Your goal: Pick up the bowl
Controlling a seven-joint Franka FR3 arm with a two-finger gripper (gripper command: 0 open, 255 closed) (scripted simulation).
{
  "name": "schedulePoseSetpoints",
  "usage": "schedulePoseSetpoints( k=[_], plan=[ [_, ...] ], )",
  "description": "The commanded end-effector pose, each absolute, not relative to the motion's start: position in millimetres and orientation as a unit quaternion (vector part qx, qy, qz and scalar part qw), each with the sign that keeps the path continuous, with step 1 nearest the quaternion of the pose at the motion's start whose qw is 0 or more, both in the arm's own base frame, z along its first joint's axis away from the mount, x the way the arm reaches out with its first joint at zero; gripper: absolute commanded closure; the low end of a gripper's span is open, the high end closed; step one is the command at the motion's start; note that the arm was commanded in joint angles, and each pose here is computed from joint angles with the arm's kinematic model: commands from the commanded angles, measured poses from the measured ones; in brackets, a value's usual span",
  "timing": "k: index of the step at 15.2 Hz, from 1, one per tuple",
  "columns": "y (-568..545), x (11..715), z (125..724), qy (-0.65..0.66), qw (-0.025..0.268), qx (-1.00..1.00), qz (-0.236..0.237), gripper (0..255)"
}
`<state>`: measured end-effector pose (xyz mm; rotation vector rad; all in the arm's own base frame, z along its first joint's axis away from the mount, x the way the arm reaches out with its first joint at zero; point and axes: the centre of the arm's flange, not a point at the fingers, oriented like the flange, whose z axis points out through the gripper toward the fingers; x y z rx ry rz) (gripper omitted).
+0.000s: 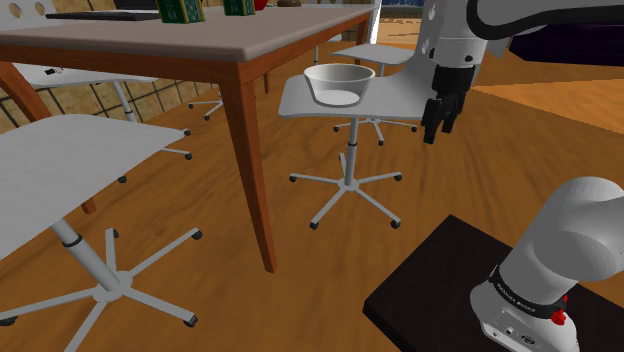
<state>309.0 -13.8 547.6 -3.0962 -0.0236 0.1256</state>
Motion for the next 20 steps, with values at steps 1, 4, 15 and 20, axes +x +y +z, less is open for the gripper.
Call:
schedulePoseSetpoints(
  k=[1,4,15,20],
  plan=[
    [-13.8,309.0,547.6,-0.008,0.021,-0.999,0.041,0],
    [-25.8,344.4,560.2,-0.012,0.042,-0.998,0.035,0],
    [-71.9,473.5,605.4,-0.03,0.116,-0.993,0.013,0],
    [-93.8,532.0,625.4,-0.038,0.149,-0.988,0.003,0]
  ],
)
